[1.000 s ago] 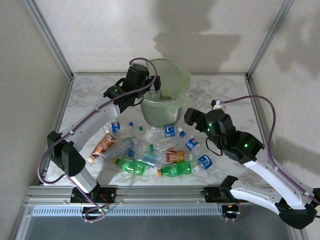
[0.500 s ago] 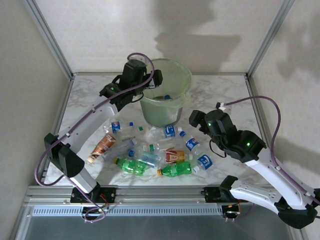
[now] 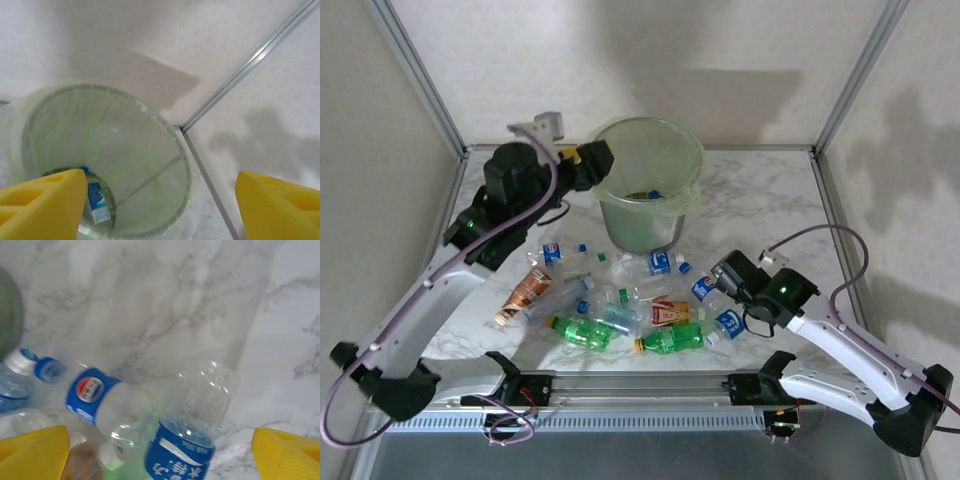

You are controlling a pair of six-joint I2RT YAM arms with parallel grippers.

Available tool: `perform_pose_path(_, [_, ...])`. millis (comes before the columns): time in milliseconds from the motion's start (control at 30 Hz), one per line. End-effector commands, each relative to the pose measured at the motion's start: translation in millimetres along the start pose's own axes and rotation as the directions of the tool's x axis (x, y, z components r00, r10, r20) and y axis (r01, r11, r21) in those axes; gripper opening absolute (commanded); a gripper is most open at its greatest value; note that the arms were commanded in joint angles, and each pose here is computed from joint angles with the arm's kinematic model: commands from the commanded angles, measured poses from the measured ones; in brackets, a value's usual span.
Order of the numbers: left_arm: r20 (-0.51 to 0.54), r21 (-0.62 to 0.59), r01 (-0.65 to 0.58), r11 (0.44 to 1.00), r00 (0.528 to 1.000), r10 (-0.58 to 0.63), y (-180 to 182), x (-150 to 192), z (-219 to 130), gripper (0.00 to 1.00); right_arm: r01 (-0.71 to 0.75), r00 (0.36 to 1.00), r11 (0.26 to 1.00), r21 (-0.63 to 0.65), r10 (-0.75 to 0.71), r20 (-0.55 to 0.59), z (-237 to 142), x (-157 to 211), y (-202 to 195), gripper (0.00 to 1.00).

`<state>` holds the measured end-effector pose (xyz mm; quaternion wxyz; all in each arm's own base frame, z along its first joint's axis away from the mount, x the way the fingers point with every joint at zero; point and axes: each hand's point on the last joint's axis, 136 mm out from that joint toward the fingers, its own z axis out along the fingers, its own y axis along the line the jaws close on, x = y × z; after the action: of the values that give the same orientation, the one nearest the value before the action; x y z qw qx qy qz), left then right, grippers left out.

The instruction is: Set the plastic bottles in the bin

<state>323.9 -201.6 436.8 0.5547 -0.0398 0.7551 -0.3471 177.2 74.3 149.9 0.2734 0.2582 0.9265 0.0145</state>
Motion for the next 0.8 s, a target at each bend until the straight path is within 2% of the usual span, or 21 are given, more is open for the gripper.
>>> perform_pose_path(0, [-0.025,-0.039,0.032,0.999,0.999,-0.033,22.3,26.2,-7.4,0.78,-0.062,0.995,0.998,0.001,0.062,-0.072,12.5,19.9,-5.0,0.92])
perform_pose_path(167, [-0.041,-0.098,0.092,0.991,0.995,-0.096,57.9,62.2,-23.2,0.76,-0.071,0.986,0.997,-0.041,0.064,-0.153,33.5,45.7,1.5,0.91])
perform_pose_path(333, [-0.022,-0.118,0.138,0.983,0.99,-0.142,73.4,74.0,-33.4,0.77,-0.071,0.975,0.996,-0.047,0.059,-0.216,49.7,65.5,5.1,0.9])
perform_pose_path(767, [-0.038,-0.113,0.166,0.98,0.984,-0.171,78.3,86.6,-27.9,0.76,-0.073,0.965,0.997,0.025,0.077,-0.25,70.6,84.6,-15.5,0.88])
